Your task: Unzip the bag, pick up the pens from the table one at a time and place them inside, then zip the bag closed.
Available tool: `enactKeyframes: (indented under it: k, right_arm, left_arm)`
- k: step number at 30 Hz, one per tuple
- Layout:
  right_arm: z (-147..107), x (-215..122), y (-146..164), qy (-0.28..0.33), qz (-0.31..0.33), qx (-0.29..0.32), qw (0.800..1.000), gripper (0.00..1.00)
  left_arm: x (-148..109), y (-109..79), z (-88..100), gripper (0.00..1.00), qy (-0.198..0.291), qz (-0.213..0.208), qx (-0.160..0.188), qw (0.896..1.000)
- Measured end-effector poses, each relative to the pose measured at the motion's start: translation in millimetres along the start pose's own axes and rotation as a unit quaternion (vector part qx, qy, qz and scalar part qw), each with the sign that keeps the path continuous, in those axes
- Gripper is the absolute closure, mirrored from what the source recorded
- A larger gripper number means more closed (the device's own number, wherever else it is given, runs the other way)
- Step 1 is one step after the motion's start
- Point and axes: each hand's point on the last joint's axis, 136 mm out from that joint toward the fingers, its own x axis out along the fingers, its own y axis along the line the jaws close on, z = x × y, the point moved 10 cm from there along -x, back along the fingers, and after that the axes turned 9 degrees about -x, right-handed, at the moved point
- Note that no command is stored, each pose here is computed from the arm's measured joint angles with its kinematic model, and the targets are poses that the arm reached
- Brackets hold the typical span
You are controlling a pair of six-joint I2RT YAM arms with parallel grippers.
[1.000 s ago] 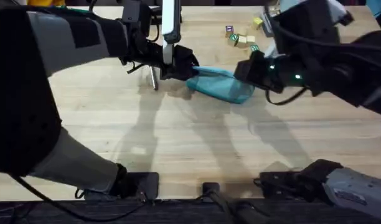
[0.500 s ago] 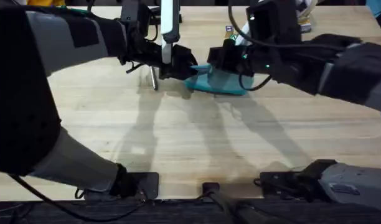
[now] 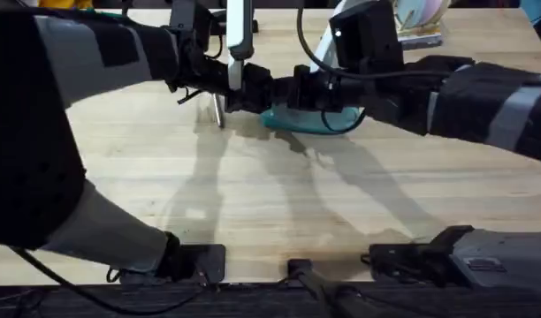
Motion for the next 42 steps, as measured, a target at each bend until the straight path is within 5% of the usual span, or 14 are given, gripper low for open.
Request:
enactKeyframes:
  k: [3, 8, 9, 27, 32, 33, 42]
  right_arm:
    - [0, 0, 0, 0.002, 0.003, -0.006, 1.0, 0.966]
    - [5, -5, 8, -0.008, 0.025, -0.03, 0.999, 0.299]
    - [4, -27, 15, -0.008, 0.016, -0.059, 0.998, 0.006]
    - [-25, -136, 22, -0.005, -0.09, -0.154, 0.984, 0.004]
    - [-35, -152, 19, 0.005, -0.116, -0.174, 0.978, 0.004]
    - [-36, -152, 19, 0.011, -0.118, -0.173, 0.978, 0.004]
    - [-30, -156, 23, 0.051, -0.13, -0.173, 0.975, 0.004]
  left_arm:
    - [0, -0.3, -0.1, 0.959, 0.0, -0.001, -0.001, 1.0]
    - [0, -0.4, 0.8, 0.959, -0.002, -0.002, 0.002, 1.0]
    - [1, -0.3, 1.4, 0.958, -0.002, -0.002, 0.005, 1.0]
    - [1, -0.5, 1.8, 0.959, -0.002, -0.002, 0.006, 1.0]
    - [3, -1.5, 3.1, 0.137, -0.003, -0.006, 0.008, 1.0]
    - [3, -1.7, 3.2, 0.047, -0.003, -0.006, 0.006, 1.0]
    - [4, -1.7, 3.3, 0.008, -0.002, -0.006, 0.007, 1.0]
